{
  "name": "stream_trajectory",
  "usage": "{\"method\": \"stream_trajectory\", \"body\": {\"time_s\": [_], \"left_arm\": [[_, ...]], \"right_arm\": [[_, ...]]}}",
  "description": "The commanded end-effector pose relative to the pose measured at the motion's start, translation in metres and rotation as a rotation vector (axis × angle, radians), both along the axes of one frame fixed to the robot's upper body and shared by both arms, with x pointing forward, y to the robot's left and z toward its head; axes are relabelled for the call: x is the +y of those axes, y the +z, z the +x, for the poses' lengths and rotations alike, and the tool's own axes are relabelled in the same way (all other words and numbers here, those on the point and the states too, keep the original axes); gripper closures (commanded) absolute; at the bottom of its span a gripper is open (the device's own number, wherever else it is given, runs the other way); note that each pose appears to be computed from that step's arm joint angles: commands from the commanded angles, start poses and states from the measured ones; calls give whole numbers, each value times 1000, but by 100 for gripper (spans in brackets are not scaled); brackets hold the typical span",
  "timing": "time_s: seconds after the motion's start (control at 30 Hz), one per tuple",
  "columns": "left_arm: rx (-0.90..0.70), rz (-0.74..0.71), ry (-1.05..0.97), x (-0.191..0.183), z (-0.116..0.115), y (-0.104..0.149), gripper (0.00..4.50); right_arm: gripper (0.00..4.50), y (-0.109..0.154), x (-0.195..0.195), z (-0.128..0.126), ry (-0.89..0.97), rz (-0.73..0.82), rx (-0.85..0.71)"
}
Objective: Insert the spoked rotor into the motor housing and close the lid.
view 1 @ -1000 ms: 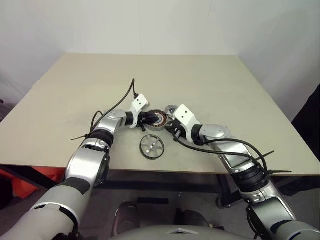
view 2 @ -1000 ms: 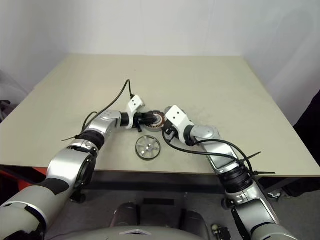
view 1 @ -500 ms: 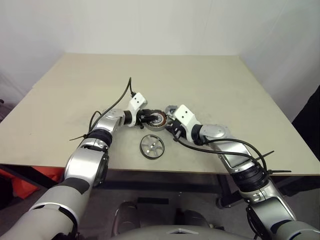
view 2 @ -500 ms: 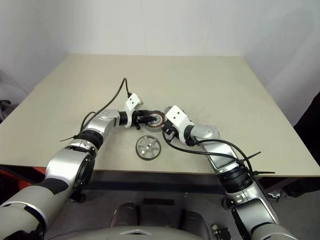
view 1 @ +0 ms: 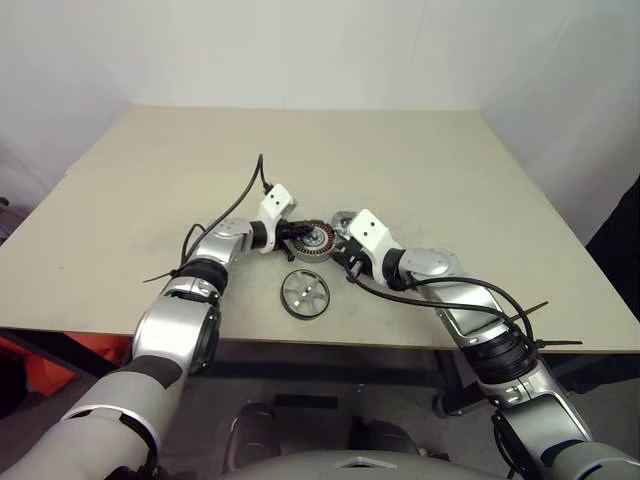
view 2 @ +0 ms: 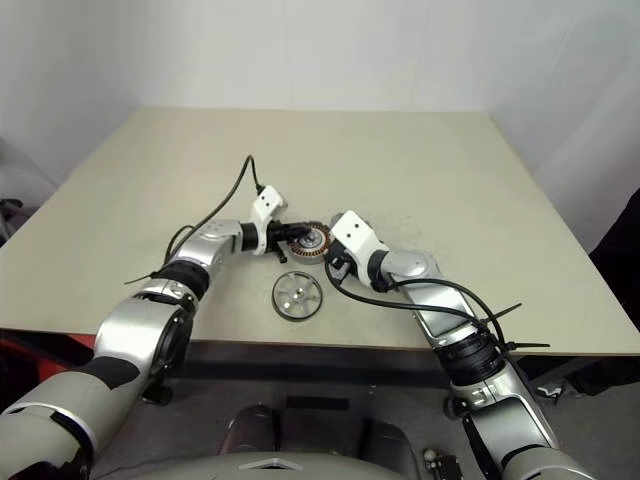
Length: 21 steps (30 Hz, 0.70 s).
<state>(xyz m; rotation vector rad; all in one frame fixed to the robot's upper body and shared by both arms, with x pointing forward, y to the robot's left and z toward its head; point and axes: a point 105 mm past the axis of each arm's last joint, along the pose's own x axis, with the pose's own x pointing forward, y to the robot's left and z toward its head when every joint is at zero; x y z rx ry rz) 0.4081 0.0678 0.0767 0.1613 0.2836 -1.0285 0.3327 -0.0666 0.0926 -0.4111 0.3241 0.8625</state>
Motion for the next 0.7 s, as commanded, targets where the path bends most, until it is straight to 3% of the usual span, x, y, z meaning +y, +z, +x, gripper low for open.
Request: {"method": "stream_trajectory", "body": {"time_s": [0.03, 0.3, 0.5, 0.7], "left_arm": [[-45, -25, -51, -6, 3, 21, 447], [-47, -23, -40, -2, 4, 22, 447], [-18, 145, -7, 14, 1, -5, 447], [-31, 98, -2, 14, 4, 6, 447]], "right_arm": [[357, 13, 1, 4, -3, 13, -54], [357, 13, 1, 4, -2, 16, -53], [357, 13, 1, 5, -8, 21, -52], [357, 13, 1, 6, -11, 20, -55]]}}
